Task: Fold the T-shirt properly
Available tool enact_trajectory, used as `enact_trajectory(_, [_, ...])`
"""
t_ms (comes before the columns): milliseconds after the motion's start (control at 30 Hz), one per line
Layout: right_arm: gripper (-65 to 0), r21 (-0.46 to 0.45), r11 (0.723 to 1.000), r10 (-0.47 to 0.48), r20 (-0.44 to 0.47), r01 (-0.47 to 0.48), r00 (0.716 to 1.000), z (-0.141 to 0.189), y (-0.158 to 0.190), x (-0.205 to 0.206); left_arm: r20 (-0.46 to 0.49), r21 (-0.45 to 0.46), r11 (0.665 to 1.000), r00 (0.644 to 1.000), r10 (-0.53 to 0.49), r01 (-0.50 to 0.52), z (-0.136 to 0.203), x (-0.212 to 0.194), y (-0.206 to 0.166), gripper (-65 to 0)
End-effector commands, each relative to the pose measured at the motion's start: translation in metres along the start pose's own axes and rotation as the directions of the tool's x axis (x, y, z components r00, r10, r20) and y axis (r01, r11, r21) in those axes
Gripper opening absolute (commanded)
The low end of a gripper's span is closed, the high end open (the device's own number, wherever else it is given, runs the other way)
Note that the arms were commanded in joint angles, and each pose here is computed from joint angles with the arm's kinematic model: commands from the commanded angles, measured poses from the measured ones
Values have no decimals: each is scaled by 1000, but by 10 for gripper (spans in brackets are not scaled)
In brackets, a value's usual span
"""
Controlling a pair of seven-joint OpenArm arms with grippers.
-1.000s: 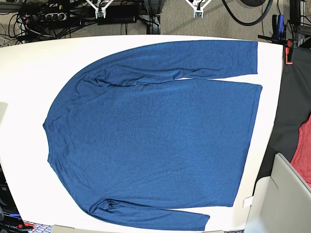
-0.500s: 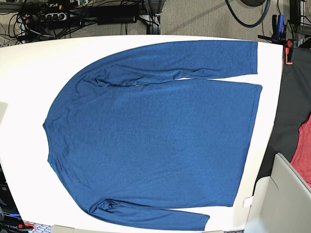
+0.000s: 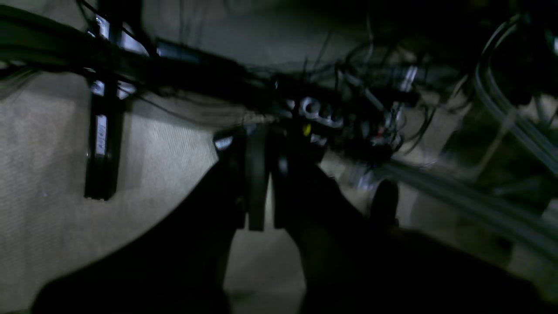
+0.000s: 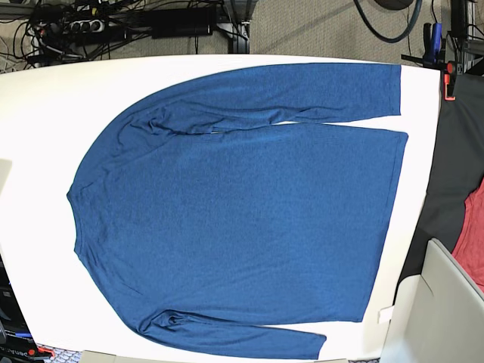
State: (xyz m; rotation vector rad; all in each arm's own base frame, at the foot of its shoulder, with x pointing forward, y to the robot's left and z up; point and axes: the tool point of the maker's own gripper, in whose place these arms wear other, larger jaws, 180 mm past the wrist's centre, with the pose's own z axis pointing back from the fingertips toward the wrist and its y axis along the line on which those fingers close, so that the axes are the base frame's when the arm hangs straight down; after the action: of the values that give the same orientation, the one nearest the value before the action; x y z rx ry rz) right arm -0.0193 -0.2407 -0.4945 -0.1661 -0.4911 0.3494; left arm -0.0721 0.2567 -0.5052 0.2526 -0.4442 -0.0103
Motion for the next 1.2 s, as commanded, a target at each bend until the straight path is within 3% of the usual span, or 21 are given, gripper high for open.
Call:
enact_trajectory(0, [-649,-20,1000,3,44,-2,999,8,-10,12,31,9,1000,999,11,-12,10,8,7,-647])
enact_trajectory(200, [-649,-132,991,7,195,19,981,41,-50,72,154,-23,994,982,107,-105,38,85,9,-647])
enact_trajectory(367, [-649,-201,980,61,324,6,944,78,-75,126,260,-49,995,960,102,-93,70,153,9,-647])
enact_trajectory(500, [-649,-249,968,103,394,-2,913,97,-90,157,323,-46,995,941,99,-89,78,179,11,-647])
enact_trajectory(667, [-647,-284,959,115,442,17,889,94,-102,177,395,-47,993,911,115,-105,71,209,12,-646])
enact_trajectory(767, [-647,-292,956,112,456,29,883,89,-106,187,386,-49,992,913,130,-120,60,223,11,-644])
enact_trajectory(967, [-606,-339,935,49,405,101,913,63,-130,209,330,-67,984,927,177,-164,31,266,6,-611])
enact_trajectory(1167, [-521,-320,926,-33,459,200,888,53,-138,239,266,-32,971,935,236,-236,17,298,27,-581])
